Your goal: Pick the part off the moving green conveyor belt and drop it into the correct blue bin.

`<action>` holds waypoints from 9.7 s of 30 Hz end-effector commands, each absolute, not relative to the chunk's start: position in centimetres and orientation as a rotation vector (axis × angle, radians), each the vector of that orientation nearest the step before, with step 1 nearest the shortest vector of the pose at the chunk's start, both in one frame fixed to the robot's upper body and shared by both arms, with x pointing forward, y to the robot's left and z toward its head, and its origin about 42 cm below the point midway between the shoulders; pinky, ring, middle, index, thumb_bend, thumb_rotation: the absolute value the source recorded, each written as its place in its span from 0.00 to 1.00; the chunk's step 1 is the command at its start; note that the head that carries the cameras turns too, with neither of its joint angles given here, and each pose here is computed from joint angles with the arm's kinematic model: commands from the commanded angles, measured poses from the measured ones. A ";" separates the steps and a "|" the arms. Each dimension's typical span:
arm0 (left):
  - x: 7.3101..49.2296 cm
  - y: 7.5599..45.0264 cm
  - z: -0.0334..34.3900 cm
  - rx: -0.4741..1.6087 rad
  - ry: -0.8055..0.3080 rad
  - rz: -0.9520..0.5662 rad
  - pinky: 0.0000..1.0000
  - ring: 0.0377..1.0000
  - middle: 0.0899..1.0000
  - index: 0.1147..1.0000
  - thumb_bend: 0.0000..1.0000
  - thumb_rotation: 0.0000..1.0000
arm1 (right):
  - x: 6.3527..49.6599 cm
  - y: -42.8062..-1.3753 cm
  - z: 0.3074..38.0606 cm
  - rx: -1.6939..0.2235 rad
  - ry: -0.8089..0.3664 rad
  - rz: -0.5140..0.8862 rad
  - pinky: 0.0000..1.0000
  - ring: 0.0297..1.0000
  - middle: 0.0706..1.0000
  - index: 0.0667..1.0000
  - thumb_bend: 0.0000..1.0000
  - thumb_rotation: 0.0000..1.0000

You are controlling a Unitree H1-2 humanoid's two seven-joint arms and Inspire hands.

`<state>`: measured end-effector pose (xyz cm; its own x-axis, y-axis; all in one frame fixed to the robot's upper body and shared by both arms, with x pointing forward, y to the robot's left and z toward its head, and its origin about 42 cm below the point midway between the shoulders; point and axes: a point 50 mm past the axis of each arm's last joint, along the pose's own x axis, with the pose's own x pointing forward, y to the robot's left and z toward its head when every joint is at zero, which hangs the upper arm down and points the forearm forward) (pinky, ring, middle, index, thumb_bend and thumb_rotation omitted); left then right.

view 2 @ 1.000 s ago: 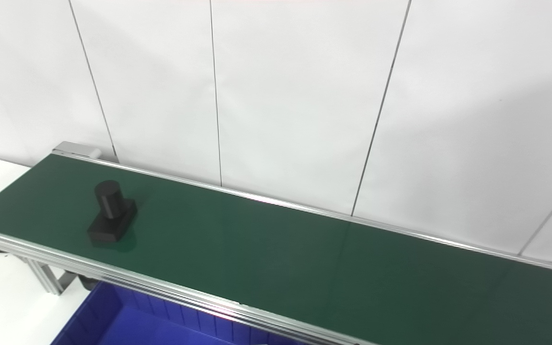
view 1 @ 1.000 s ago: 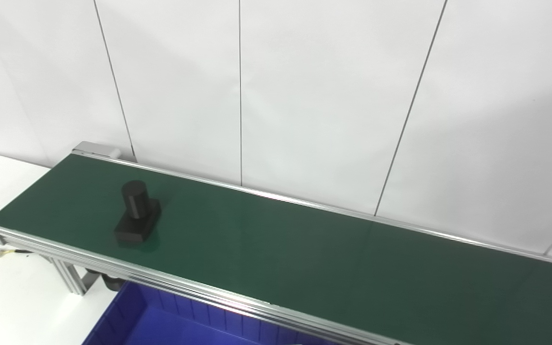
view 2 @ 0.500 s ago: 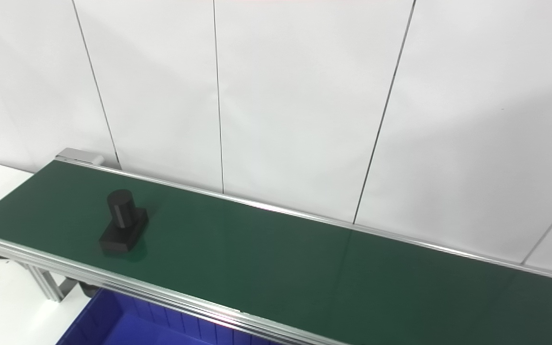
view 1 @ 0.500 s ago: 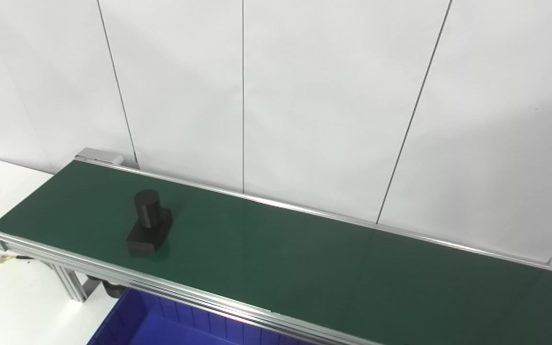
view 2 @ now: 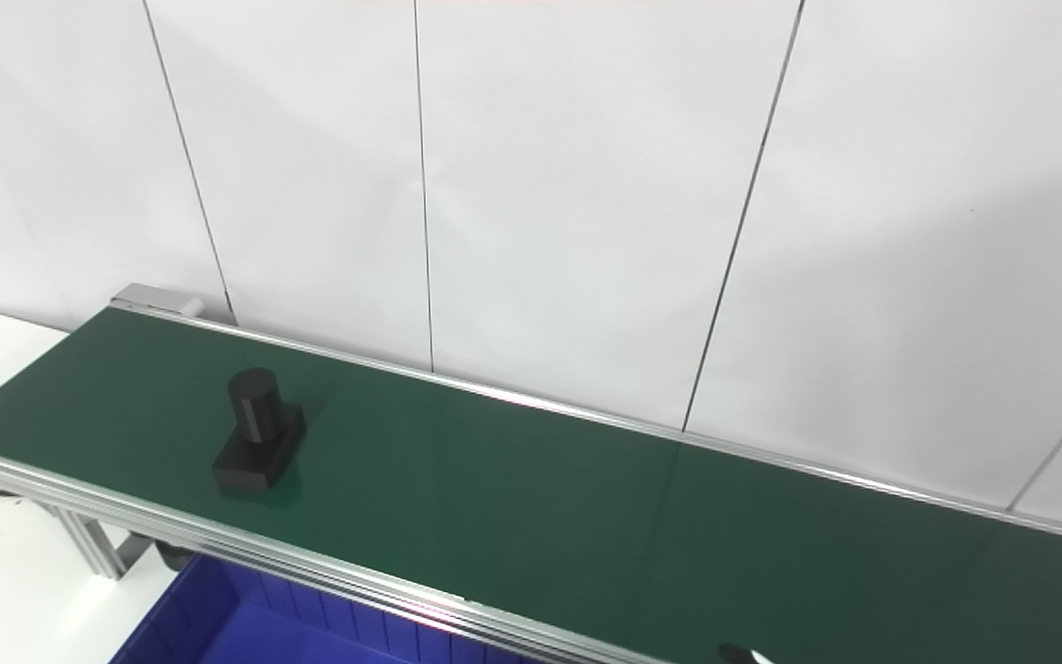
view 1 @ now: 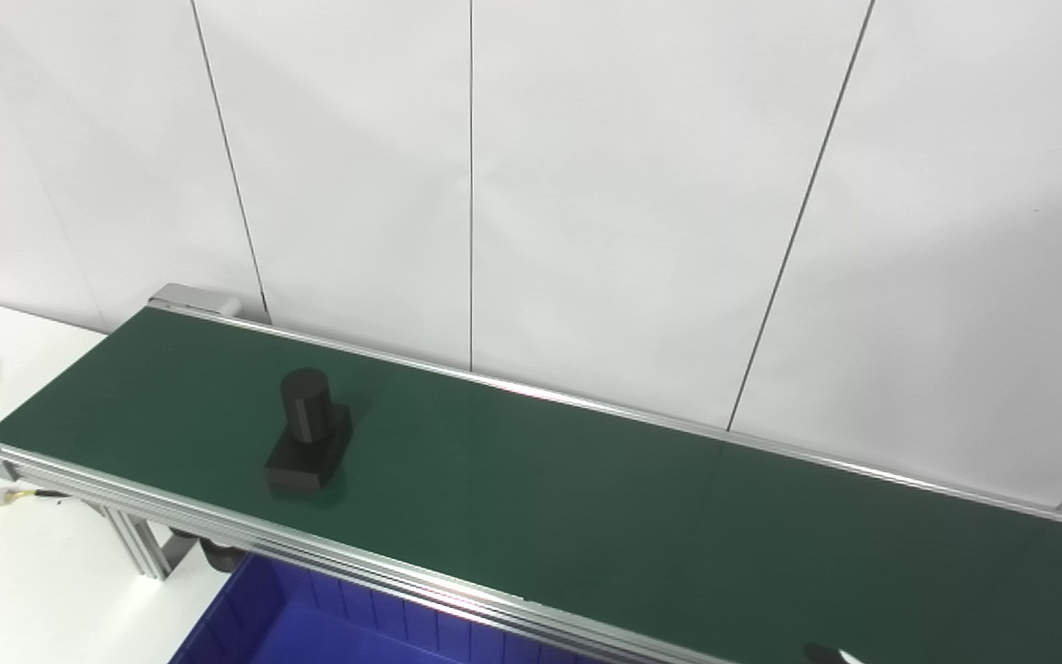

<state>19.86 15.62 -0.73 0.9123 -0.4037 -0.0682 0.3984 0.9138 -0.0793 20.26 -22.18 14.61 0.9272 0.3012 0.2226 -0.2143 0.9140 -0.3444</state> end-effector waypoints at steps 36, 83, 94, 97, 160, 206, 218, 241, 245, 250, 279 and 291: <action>21.4 14.7 -0.1 -0.068 0.019 -0.409 0.77 0.81 0.80 0.79 1.00 0.17 | 26.6 -24.0 17.2 -0.535 -0.283 0.295 0.63 0.73 0.75 0.77 0.76 0.52; 21.7 15.3 0.0 -0.054 0.012 -0.408 0.77 0.82 0.81 0.79 1.00 0.15 | 30.3 -20.3 19.7 -0.572 -0.342 0.289 0.73 0.78 0.76 0.79 0.59 0.03; 21.7 15.4 0.1 -0.055 0.009 -0.408 0.76 0.81 0.81 0.79 1.00 0.16 | 31.6 -20.1 18.9 -0.558 -0.334 0.296 0.76 0.81 0.80 0.81 0.58 0.14; 21.7 15.4 0.1 -0.056 0.008 -0.409 0.76 0.82 0.81 0.79 1.00 0.15 | 32.0 -20.0 18.7 -0.558 -0.325 0.290 0.76 0.81 0.79 0.81 0.60 0.17; 21.8 17.6 0.1 -0.056 0.008 -0.407 0.81 0.83 0.82 0.82 1.00 0.16 | 38.3 -14.1 16.3 -0.575 -0.275 0.288 0.79 0.83 0.81 0.84 0.68 0.40; 21.4 18.3 0.2 -0.061 0.010 -0.413 0.85 0.86 0.83 0.84 1.00 0.11 | 42.4 -9.1 15.9 -0.635 -0.279 0.328 0.78 0.81 0.80 0.82 0.75 0.37; 21.2 18.1 0.3 -0.056 0.007 -0.410 0.85 0.86 0.84 0.83 1.00 0.11 | 44.0 -8.8 15.8 -0.648 -0.253 0.328 0.68 0.75 0.80 0.83 0.77 0.36; 20.6 17.7 0.6 -0.075 -0.006 -0.419 0.84 0.84 0.80 0.81 1.00 0.09 | 45.4 -8.4 15.2 -0.669 -0.177 0.327 0.72 0.81 0.81 0.82 0.78 0.37; 20.5 17.6 0.6 -0.081 -0.005 -0.417 0.85 0.84 0.81 0.81 1.00 0.09 | 45.3 -8.3 15.1 -0.658 -0.201 0.330 0.75 0.80 0.79 0.81 0.77 0.28; 20.4 17.7 0.7 -0.078 -0.006 -0.412 0.84 0.84 0.81 0.81 1.00 0.09 | 45.0 -8.3 14.8 -0.565 -0.245 0.270 0.64 0.70 0.72 0.74 0.77 0.04; 20.3 18.2 0.9 -0.066 -0.003 -0.410 0.83 0.85 0.83 0.83 1.00 0.12 | 45.3 -8.3 14.8 -0.456 -0.344 0.141 0.47 0.42 0.46 0.46 0.52 0.00; 20.7 18.2 0.7 -0.070 -0.002 -0.411 0.84 0.86 0.83 0.83 1.00 0.11 | 44.7 -8.8 16.2 -0.445 -0.422 0.102 0.39 0.42 0.46 0.46 0.50 0.00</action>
<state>20.03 18.38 -0.07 0.9178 -0.3952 -0.0377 0.3913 0.9166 -0.0820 44.11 -9.63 12.97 0.9549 0.1813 0.2353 -0.0488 0.8771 -0.4778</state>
